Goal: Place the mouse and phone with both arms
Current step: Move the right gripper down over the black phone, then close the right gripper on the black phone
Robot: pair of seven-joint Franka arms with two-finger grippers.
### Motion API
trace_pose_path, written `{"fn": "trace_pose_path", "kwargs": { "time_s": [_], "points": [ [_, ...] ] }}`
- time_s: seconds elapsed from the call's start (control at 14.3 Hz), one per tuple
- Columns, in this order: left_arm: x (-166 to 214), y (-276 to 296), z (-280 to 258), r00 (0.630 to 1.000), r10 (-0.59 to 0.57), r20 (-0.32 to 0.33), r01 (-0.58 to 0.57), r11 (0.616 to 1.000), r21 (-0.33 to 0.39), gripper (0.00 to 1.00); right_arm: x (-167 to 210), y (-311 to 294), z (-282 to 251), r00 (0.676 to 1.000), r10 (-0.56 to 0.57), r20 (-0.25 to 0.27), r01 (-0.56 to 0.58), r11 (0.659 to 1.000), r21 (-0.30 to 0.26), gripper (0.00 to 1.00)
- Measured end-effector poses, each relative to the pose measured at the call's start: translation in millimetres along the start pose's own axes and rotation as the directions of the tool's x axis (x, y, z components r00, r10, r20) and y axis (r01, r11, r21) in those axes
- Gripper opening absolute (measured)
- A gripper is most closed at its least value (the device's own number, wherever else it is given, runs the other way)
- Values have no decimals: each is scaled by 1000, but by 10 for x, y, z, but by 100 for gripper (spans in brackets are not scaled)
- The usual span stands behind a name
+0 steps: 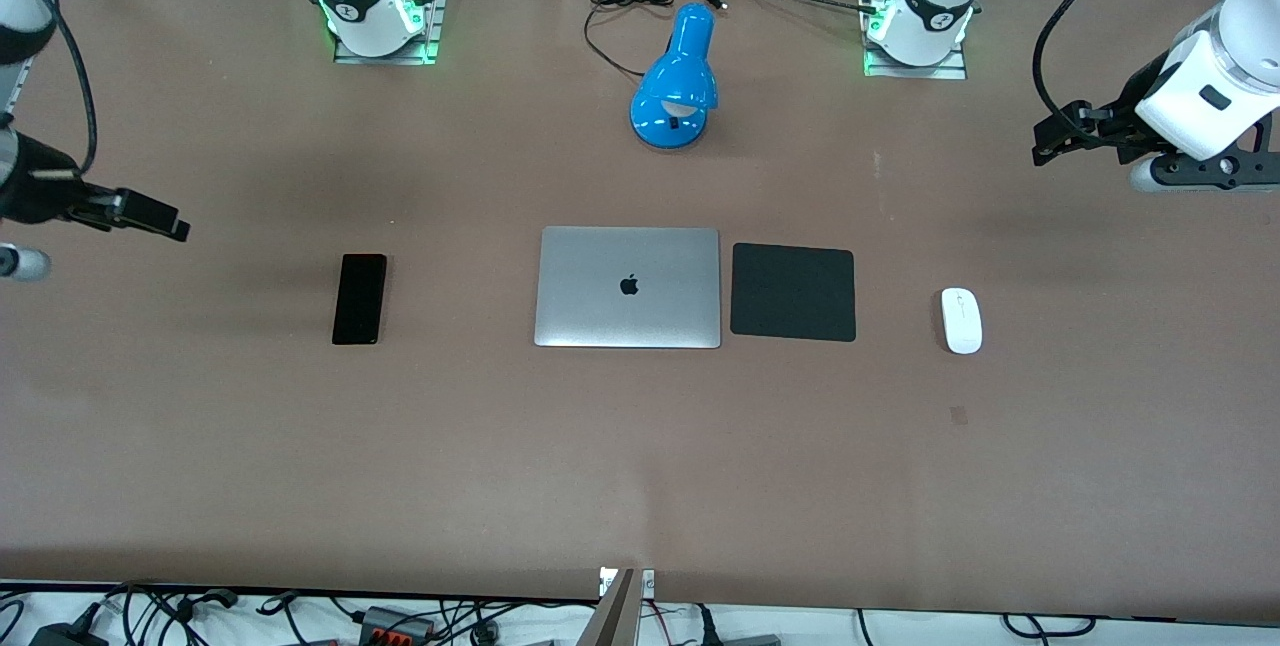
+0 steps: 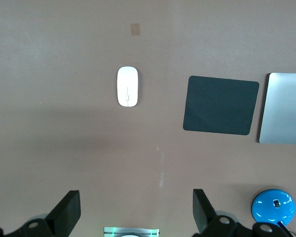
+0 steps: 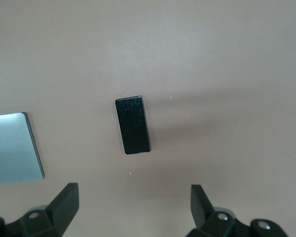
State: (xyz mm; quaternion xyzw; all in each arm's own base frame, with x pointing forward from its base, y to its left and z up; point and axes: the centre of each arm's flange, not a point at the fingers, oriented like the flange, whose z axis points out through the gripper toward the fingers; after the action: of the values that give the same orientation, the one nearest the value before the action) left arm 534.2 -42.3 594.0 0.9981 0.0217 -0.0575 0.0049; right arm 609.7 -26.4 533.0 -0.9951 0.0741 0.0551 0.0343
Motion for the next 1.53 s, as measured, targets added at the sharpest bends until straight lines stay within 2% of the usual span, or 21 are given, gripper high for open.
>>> {"fn": "trace_pose_path", "kwargs": {
  "time_s": [0.21, 0.35, 0.49, 0.63, 0.77, 1.05, 1.53],
  "points": [
    [2, 3, 2, 1000, 1, 0, -1, 1000, 0, 100, 240, -69, 797, 991, -5, 135, 5, 1000, 4, 100],
    [11, 5, 16, 1000, 1, 3, -1, 1000, 0, 100, 438, -230, 1482, 986, 12, 167, -11, 1000, -3, 100],
    [27, 5, 42, 1000, 1, 8, -1, 1000, 0, 100, 467, -474, 2128, 985, 35, 169, -32, 999, -24, 100],
    [45, 6, 71, 1000, 1, 14, -1, 1000, 0, 100, 352, -725, 2631, 990, -14, 141, 26, 996, -83, 100],
    [52, 6, 81, 1000, 1, 16, -1, 1000, 0, 100, 196, -880, 2941, 989, -53, 138, 71, 989, -132, 100],
    [52, 6, 82, 1000, 1, 16, -1, 1000, 0, 100, 157, -751, 3117, 988, -38, 148, 60, 988, -144, 100],
    [52, 7, 82, 1000, 1, 17, -1, 1000, 0, 100, 51, -588, 3421, 993, -28, 112, 43, 990, -132, 100]
  ]
}}
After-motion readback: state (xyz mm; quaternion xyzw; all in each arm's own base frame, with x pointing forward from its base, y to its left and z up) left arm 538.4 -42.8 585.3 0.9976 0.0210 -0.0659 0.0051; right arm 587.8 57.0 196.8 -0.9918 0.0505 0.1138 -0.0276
